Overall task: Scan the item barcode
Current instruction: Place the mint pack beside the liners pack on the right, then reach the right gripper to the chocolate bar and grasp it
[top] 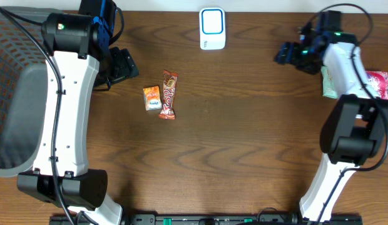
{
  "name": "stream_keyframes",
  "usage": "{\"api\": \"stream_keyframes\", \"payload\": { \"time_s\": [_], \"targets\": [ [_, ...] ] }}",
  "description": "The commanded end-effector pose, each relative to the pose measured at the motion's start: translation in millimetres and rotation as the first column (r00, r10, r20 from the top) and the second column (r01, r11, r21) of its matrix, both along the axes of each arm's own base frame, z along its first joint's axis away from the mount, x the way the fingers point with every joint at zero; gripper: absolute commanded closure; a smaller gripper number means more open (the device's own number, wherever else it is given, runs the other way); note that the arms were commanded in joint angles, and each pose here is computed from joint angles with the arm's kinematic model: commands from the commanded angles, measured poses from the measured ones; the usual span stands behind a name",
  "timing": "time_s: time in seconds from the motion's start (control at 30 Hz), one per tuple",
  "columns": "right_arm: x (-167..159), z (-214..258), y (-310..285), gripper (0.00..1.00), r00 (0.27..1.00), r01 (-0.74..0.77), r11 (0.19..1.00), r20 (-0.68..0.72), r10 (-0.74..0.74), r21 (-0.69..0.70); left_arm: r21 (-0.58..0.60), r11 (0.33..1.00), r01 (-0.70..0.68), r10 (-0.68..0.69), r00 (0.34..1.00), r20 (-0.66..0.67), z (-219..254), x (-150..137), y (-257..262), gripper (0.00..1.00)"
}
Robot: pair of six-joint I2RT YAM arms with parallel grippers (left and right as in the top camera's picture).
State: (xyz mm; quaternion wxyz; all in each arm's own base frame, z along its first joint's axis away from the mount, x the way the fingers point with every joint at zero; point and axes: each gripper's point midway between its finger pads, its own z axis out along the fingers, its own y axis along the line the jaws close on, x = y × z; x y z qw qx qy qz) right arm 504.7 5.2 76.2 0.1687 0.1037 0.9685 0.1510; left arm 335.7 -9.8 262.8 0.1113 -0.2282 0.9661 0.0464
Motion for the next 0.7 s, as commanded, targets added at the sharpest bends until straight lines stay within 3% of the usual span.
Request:
{"api": "stream_keyframes", "payload": {
  "time_s": [0.0,0.13,0.17,0.33,0.5,0.67],
  "targets": [
    [-12,-4,58,0.16,0.994,-0.104,0.994,-0.028,0.104,0.025,0.011,1.000,-0.002,0.003,0.999,-0.047,0,-12,2,0.02],
    [-33,-17,131,0.09,0.969,-0.239,0.966,-0.037,0.244,0.101,0.011,1.000,-0.002,0.003,0.999,-0.047,0,-12,2,0.02],
    [-45,-21,167,0.08,0.958,-0.275,0.945,-0.038,0.286,0.179,0.011,1.000,-0.002,0.003,0.999,-0.047,0,-12,2,0.02],
    [-75,-32,268,0.06,0.927,-0.363,0.876,0.030,0.374,0.317,0.011,1.000,-0.002,0.003,0.999,-0.047,0,-12,2,0.02],
    [-94,-33,341,0.15,0.956,-0.283,0.866,0.047,0.290,0.412,0.011,1.000,-0.002,0.003,0.999,-0.047,0,-12,2,0.02],
    [-103,-49,360,0.30,0.970,-0.240,0.910,0.048,0.238,0.337,0.011,1.000,-0.002,0.003,0.999,-0.047,0,-12,2,0.02]
  ]
}}
